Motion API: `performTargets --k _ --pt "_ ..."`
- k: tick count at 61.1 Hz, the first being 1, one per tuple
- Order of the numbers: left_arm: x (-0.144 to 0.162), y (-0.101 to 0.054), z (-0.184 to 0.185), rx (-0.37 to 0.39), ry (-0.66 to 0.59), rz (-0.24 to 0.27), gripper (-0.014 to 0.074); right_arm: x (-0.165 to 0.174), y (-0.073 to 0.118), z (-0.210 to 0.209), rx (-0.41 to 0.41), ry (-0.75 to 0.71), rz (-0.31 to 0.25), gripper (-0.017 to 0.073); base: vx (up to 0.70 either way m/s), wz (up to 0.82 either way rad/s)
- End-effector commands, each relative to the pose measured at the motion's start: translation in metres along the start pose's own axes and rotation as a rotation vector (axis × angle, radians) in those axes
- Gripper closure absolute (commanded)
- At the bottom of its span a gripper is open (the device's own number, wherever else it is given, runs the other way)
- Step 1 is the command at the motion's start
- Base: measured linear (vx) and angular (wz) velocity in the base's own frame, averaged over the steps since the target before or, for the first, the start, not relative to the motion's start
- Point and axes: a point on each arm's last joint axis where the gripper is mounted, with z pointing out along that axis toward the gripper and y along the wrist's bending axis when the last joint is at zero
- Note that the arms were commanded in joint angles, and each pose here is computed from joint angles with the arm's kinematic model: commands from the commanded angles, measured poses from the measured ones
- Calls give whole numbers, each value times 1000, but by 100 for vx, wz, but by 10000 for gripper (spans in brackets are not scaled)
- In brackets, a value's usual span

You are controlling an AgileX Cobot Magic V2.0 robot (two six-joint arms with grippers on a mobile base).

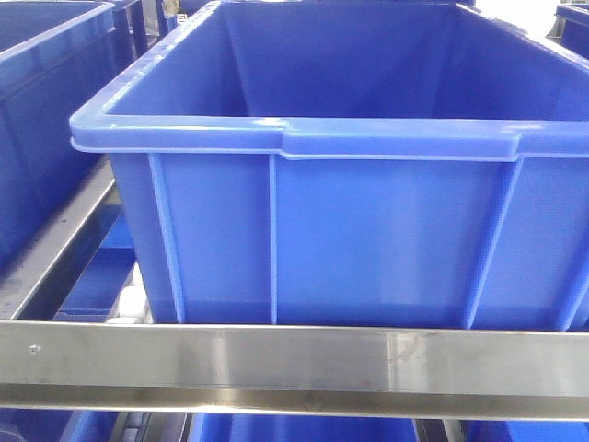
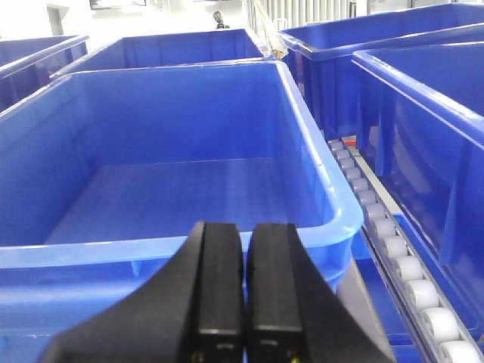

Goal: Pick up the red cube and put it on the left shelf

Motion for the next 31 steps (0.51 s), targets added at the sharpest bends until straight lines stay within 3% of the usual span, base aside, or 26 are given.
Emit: performTargets --k 1,19,31 --pt "0 0 1 -6 -54 -5 488 -16 1 0 -9 -99 -16 503 0 0" --pt "0 0 1 -6 -54 -5 488 -13 1 -1 -5 -81 -39 503 0 0" --pt "0 0 1 -6 -54 -5 488 25 0 -7 -7 -17 -43 503 0 0"
